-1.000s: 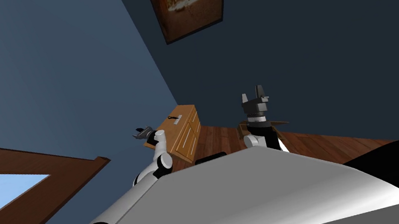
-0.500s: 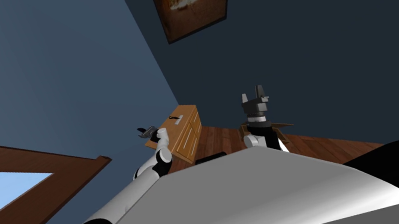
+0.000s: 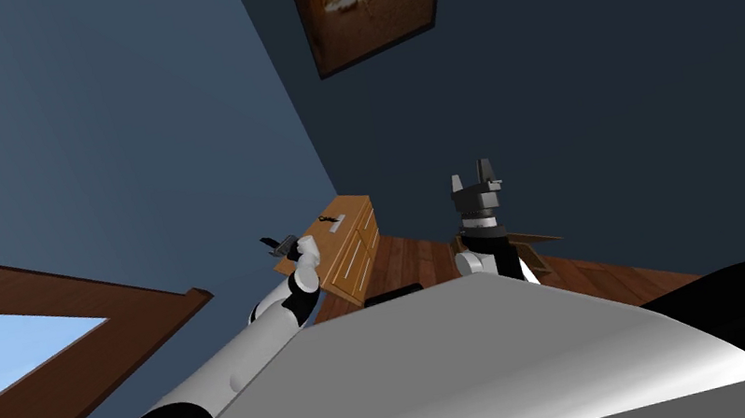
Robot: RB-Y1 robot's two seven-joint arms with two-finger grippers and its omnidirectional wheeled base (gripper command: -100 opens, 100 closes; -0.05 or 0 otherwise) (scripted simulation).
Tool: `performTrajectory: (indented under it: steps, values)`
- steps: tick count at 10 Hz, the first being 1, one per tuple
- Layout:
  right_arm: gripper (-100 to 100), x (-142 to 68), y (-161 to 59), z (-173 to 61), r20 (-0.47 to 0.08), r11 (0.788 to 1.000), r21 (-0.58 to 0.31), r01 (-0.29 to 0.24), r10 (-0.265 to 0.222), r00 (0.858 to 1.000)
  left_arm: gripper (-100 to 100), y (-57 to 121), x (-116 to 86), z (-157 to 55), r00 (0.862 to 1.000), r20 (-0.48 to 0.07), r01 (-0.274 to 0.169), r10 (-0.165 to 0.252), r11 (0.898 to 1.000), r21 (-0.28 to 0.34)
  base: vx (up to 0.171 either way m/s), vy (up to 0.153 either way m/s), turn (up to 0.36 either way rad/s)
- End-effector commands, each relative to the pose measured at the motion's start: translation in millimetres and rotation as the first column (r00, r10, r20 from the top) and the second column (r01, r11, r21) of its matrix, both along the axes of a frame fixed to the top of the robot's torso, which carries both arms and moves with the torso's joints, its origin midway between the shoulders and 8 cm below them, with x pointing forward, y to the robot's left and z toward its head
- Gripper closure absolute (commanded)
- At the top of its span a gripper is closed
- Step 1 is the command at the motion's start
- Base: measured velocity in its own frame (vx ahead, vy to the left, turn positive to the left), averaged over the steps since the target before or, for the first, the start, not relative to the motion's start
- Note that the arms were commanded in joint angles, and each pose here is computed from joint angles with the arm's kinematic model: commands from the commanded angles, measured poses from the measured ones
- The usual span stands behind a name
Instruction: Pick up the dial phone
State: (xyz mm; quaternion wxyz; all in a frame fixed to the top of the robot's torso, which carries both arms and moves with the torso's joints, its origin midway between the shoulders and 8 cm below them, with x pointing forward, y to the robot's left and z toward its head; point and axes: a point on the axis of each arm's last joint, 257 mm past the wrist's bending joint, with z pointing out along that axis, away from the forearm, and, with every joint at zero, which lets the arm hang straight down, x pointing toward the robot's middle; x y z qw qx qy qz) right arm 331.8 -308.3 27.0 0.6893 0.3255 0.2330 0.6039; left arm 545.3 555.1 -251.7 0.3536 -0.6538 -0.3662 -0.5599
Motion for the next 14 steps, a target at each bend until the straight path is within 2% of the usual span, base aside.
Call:
performTrajectory:
  steps: [1,3,4,5,6,7,9,10,11,12,13,14]
  values:
    - [0,0,0,0,0.000,1.000,0.000,0.000,0.000,1.000,-100,-7.5,4,-8,1.000,-0.005,-0.004,0.004,0.999,-0.046,0.046,0.023,0.089]
    - [0,0,0,0,0.000,1.000,0.000,0.000,0.000,1.000,-100,-13.7,7,-17,1.000,-0.008,-0.014,0.013,0.995,-0.100,0.044,0.026,0.072]
    - [0,0,0,0,0.000,1.000,0.000,0.000,0.000,1.000,-100,-10.5,6,-14,1.000,-0.006,-0.011,0.011,0.997,-0.081,0.019,0.011,0.013]
    - [0,0,0,0,0.000,1.000,0.000,0.000,0.000,1.000,0,-10.7,6,-15,1.000,-0.006,-0.012,0.012,0.996,-0.085,0.000,0.000,0.000]
    - [0,0,0,0,0.000,1.000,0.000,0.000,0.000,1.000,-100,21.0,-6,-13,1.000,0.007,-0.021,0.021,0.997,-0.079,0.116,-0.095,0.155]
    - [0,0,0,0,0.000,1.000,0.000,0.000,0.000,1.000,-100,22.2,-11,-25,1.000,-0.006,-0.018,0.017,0.995,-0.094,0.169,-0.114,0.140]
    - [0,0,0,0,0.000,1.000,0.000,0.000,0.000,1.000,-100,22.2,-11,-25,1.000,-0.006,-0.018,0.017,0.995,-0.094,0.060,-0.038,-0.013]
    - [0,0,0,0,0.000,1.000,0.000,0.000,0.000,1.000,-100,47.8,-22,-24,1.000,-0.004,-0.019,0.019,0.996,-0.088,0.119,-0.066,0.159]
    - [0,0,0,0,0.000,1.000,0.000,0.000,0.000,1.000,-100,47.2,-29,-42,1.000,-0.025,-0.016,0.013,0.993,-0.114,0.159,-0.122,0.132]
    - [0,0,0,0,0.000,1.000,0.000,0.000,0.000,1.000,-100,52.5,-29,-34,1.000,-0.005,-0.016,0.016,0.995,-0.102,0.074,-0.080,-0.002]
    - [0,0,0,0,0.000,1.000,0.000,0.000,0.000,1.000,-100,78.1,-40,-27,1.000,0.005,-0.015,0.016,0.996,-0.089,0.110,-0.119,0.141]
    - [0,0,0,0,0.000,1.000,0.000,0.000,0.000,1.000,-100,80.9,-46,-37,1.000,0.001,-0.008,0.008,0.995,-0.104,0.140,-0.112,0.119]
